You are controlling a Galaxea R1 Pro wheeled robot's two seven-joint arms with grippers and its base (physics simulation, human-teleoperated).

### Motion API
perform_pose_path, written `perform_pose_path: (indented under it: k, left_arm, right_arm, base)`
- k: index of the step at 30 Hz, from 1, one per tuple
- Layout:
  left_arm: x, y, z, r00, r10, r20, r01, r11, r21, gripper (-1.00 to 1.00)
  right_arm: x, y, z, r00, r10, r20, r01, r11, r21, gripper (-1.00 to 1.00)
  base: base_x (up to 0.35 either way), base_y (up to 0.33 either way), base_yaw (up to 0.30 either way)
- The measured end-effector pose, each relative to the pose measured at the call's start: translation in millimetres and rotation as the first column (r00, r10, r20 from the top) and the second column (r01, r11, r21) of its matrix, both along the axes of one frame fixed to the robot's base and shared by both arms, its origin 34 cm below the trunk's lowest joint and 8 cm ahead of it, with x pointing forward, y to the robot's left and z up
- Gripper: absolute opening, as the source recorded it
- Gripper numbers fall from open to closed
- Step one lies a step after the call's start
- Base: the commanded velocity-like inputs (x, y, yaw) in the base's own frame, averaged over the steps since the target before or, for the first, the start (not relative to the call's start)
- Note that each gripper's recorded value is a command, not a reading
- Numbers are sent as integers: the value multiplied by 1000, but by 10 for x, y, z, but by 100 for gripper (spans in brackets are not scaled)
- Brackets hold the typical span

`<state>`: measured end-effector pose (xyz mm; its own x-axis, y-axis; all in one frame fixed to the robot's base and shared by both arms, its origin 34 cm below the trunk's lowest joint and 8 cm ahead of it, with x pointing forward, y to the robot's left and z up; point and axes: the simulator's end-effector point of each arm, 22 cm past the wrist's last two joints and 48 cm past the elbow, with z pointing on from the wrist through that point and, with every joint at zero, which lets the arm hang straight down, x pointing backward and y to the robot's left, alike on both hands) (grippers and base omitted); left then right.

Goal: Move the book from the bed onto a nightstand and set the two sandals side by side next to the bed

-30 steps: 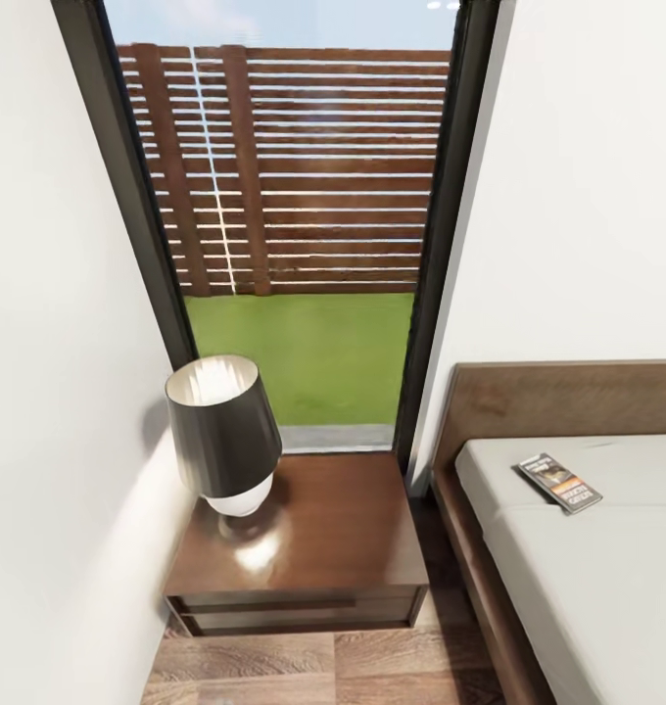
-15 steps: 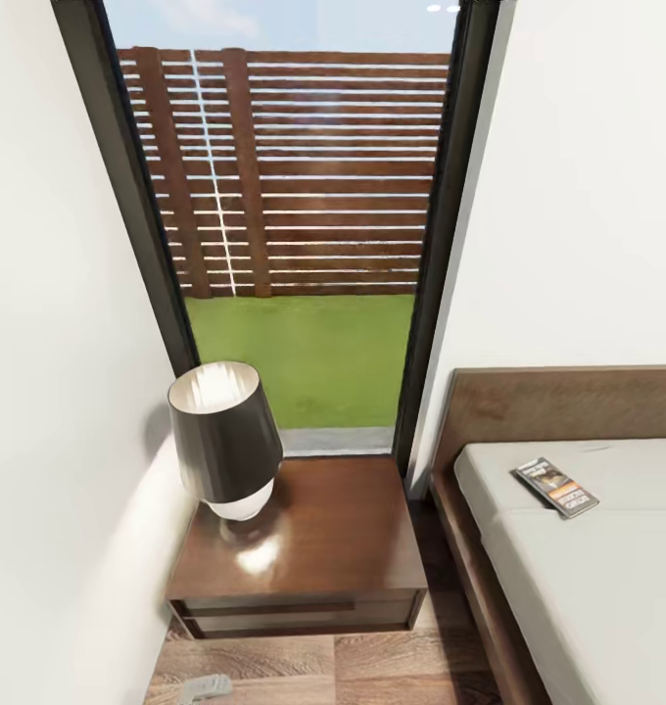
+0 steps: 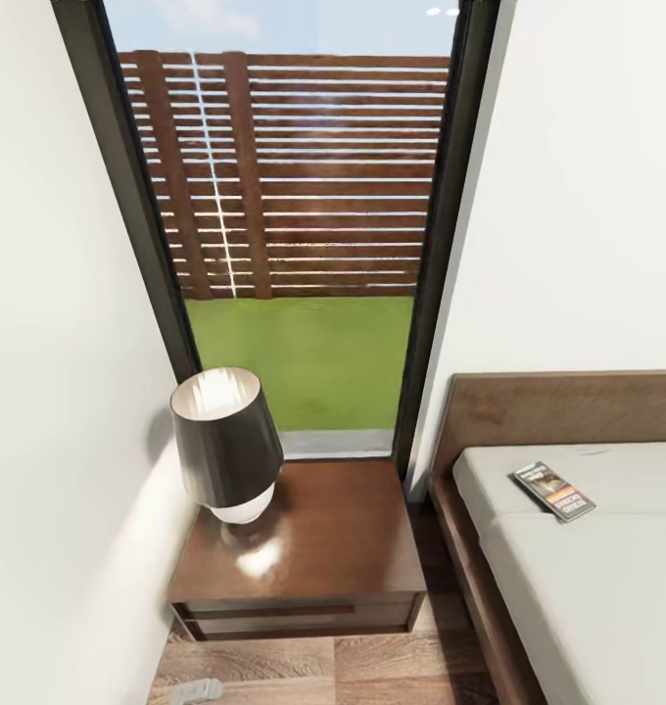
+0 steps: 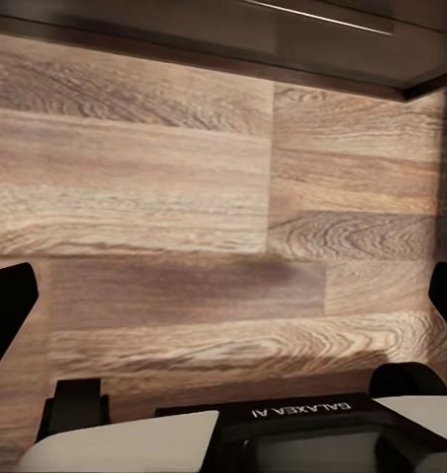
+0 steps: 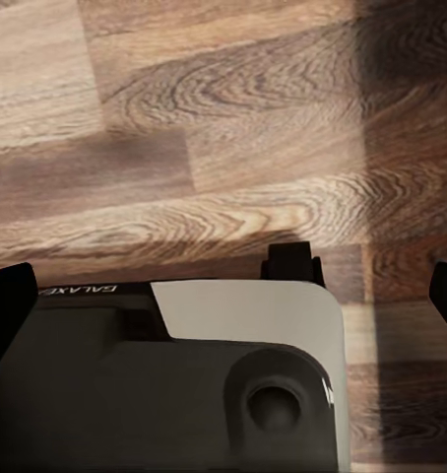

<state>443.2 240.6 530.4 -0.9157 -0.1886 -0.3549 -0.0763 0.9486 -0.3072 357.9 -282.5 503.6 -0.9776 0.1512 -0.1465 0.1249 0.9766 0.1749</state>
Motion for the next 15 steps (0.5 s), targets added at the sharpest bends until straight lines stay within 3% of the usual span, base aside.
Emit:
perform_pose_path:
  k: [15]
  left_arm:
    - [-21,-12,206,1000,3,-4,-3,1000,6,100]
  right_arm:
    - [-12,8,215,1000,4,1,-4,1000,-1,100]
  base:
    - [0,0,0]
